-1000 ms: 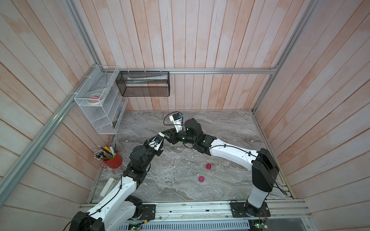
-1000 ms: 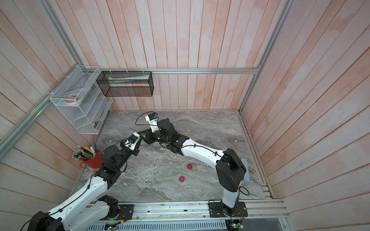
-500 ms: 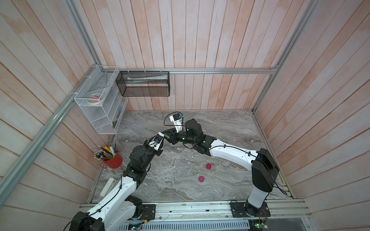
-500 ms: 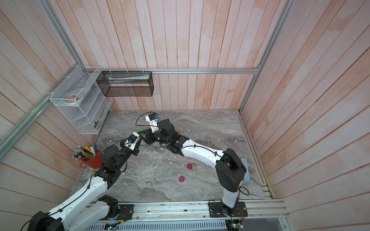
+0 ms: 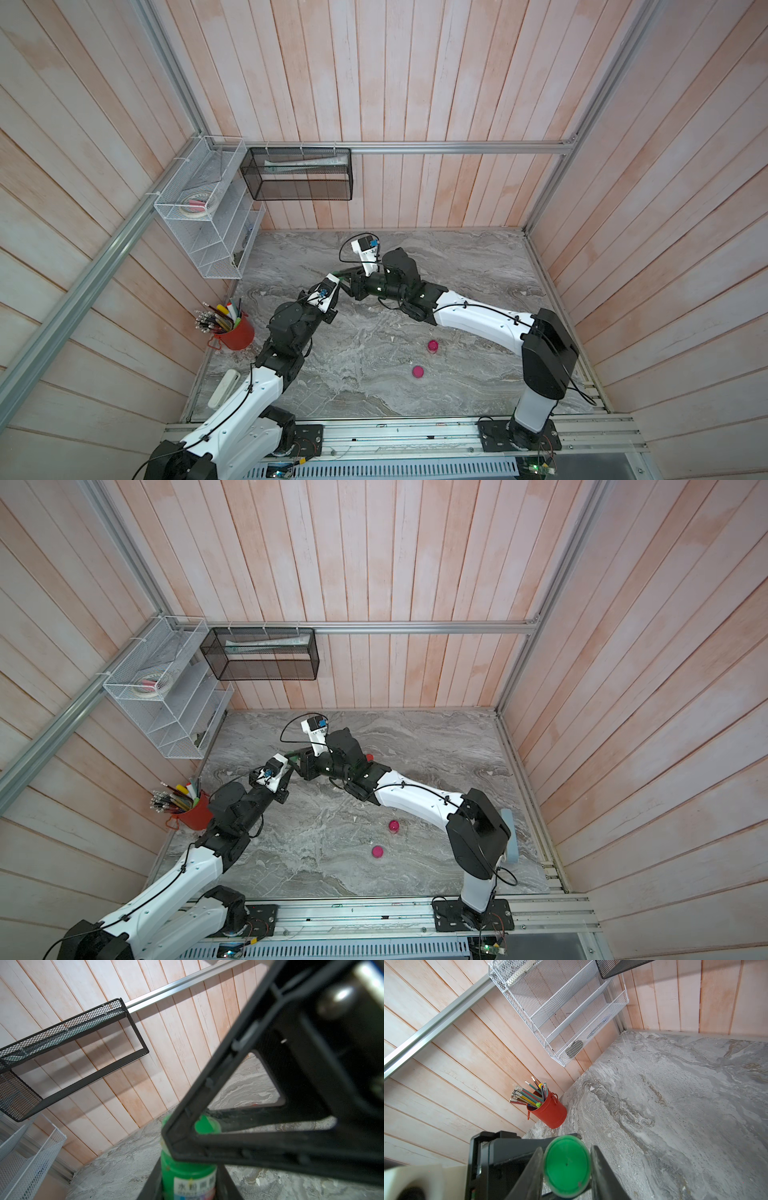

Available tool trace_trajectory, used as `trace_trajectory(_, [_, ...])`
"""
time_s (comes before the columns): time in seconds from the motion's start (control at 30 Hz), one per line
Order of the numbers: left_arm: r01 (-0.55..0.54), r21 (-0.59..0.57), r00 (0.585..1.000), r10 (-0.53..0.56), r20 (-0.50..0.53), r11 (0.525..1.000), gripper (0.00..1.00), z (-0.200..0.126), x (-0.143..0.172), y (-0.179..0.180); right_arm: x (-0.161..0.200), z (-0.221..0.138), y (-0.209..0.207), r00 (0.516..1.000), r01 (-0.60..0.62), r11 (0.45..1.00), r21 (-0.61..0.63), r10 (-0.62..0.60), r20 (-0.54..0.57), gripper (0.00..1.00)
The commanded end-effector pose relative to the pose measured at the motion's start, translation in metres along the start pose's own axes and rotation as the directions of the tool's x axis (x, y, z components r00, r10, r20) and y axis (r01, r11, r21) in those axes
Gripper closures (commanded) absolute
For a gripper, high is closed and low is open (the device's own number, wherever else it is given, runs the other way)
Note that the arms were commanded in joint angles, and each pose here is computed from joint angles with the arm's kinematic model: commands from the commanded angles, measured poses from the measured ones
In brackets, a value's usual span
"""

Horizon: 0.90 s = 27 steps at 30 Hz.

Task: Close the paint jar lid
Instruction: Screw the lid onto the paint jar.

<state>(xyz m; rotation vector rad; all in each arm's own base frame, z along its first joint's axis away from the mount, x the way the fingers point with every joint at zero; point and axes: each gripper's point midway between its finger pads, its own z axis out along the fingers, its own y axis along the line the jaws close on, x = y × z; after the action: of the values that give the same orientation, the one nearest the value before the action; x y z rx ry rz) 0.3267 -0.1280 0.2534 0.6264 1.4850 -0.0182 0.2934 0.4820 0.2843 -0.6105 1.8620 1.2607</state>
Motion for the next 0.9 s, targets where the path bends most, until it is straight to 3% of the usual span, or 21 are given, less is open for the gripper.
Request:
trace_trajectory(0.0, [0.029,-0.127,0.979,-0.003,0.201,0.992,0.68,-0.009,-0.062,0.036,0.078,0.008,-0.004,0.972,-0.061,0.998,0.013,0.063,-0.228,0.62])
trace_trajectory(0.57, [0.028,-0.122,0.984,-0.006,0.178,0.992,0.68,-0.005,-0.056,0.035,0.078,0.001,0.0,0.977,-0.022,1.0,0.004,0.022,-0.21,0.49])
trace_trajectory(0.7, [0.031,-0.12,0.986,-0.011,0.166,0.992,0.68,-0.003,-0.052,0.035,0.072,-0.013,0.003,0.984,0.021,1.0,0.002,-0.02,-0.179,0.42])
trace_trajectory(0.87, [0.037,-0.096,0.988,-0.022,0.155,0.995,0.68,0.001,-0.047,0.031,0.063,-0.042,0.004,0.989,0.077,0.997,0.002,-0.076,-0.124,0.42])
